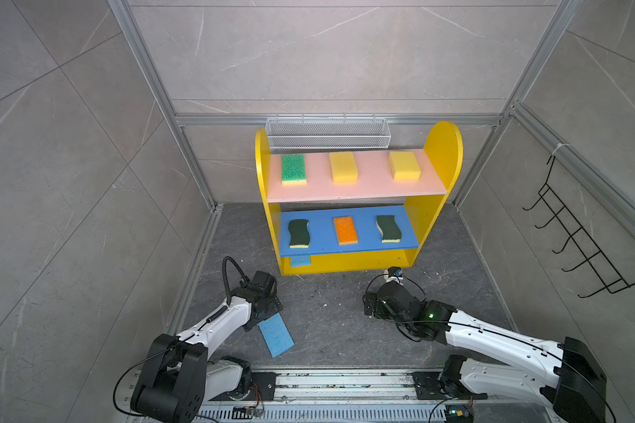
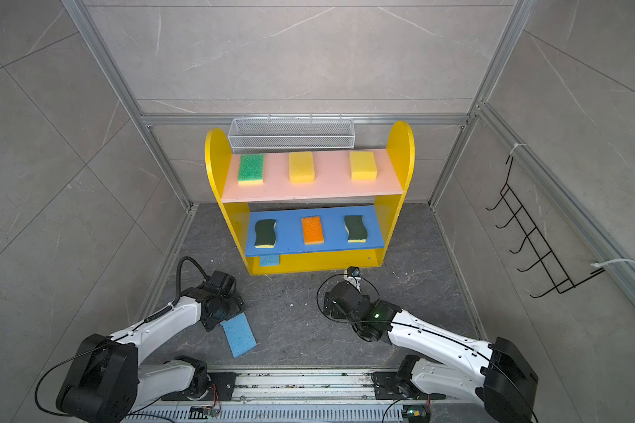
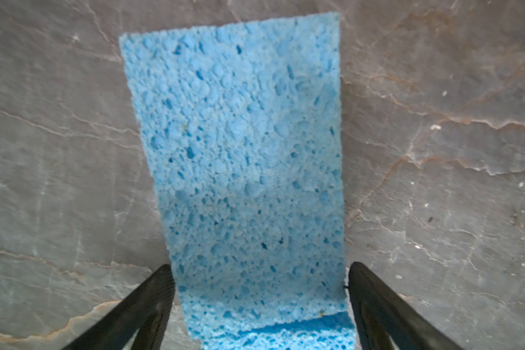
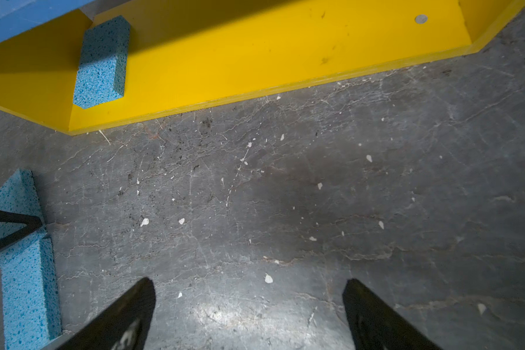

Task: Arrange cleaning sponges on a shelf
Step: Pick up the cleaning sponge from the middle-left of the table.

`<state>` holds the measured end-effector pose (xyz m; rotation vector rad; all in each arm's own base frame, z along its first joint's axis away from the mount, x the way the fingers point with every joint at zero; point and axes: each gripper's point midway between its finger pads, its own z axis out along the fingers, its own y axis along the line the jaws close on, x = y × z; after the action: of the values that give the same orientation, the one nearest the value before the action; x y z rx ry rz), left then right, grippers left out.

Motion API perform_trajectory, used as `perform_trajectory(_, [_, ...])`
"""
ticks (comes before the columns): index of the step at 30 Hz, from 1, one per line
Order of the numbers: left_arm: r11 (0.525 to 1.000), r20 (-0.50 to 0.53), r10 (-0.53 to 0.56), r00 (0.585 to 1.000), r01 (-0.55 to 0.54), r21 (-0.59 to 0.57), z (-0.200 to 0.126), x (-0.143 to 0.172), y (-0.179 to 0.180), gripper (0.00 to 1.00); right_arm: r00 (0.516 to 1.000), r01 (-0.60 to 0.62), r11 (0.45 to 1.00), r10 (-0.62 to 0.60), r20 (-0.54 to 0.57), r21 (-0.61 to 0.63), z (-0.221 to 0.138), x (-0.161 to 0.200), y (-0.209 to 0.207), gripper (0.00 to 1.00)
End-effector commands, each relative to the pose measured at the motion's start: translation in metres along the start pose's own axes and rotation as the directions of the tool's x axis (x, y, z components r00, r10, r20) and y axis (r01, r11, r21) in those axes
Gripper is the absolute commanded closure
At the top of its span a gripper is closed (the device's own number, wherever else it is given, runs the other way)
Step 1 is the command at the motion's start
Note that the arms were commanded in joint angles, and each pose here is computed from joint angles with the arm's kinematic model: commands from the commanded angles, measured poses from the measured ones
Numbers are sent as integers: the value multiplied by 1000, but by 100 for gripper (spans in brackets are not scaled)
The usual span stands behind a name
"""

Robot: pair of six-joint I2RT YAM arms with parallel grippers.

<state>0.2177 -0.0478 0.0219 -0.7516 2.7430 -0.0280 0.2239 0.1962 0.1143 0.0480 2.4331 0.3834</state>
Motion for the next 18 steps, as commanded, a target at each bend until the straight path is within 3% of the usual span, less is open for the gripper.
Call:
perform_trajectory(1, [1000, 23, -16, 1000, 16, 17, -7, -8, -9, 0, 1000, 15, 1000, -15, -2, 6, -1, 3, -6, 1])
perform_trajectory(11, [999, -17, -20, 1000, 19, -47, 5, 1, -1, 3, 1000, 11, 1000, -11, -17, 9, 3, 8, -9, 1])
perform_trajectory(18, [997, -4, 8, 1000, -8, -80, 6, 4, 4, 15, 1000, 9, 1000, -9, -9, 22, 0, 5, -14, 1])
